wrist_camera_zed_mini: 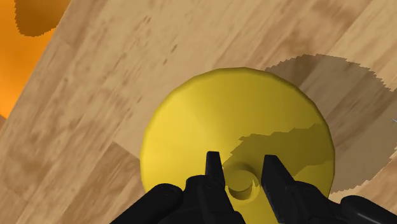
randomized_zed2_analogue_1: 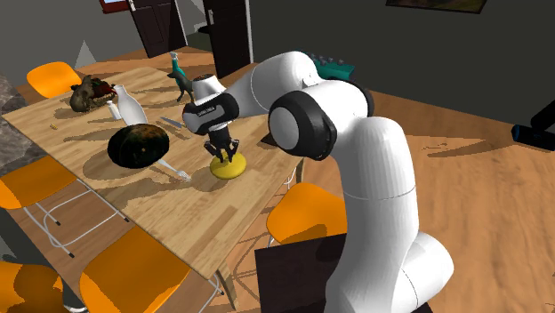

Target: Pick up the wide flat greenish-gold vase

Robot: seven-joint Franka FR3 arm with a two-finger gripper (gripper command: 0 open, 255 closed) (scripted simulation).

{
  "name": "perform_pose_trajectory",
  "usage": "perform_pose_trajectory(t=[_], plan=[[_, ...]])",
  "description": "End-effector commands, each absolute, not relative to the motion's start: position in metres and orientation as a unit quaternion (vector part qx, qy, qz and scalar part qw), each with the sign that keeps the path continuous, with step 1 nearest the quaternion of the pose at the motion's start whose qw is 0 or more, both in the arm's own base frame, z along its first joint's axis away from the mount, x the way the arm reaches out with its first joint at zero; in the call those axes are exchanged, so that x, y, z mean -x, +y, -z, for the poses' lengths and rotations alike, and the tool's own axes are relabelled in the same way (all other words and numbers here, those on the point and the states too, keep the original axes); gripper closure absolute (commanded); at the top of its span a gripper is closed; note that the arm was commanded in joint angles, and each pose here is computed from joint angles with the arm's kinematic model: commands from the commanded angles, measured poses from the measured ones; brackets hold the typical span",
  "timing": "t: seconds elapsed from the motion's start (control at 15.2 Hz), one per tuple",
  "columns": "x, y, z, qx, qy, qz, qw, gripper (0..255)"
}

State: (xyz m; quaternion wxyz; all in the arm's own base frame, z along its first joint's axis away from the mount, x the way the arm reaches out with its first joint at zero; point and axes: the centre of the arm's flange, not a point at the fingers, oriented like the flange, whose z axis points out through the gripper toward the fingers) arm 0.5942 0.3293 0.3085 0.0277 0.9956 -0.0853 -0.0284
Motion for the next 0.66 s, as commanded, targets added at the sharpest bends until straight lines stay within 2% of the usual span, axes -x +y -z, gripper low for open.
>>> perform_pose_trajectory(t=[0.0, 0.59], plan=[[-0.594, 0.329, -0.319, -0.996, -0.085, 0.028, 0.028, 255], [-0.594, 0.329, -0.357, -0.996, -0.085, 0.028, 0.028, 255]])
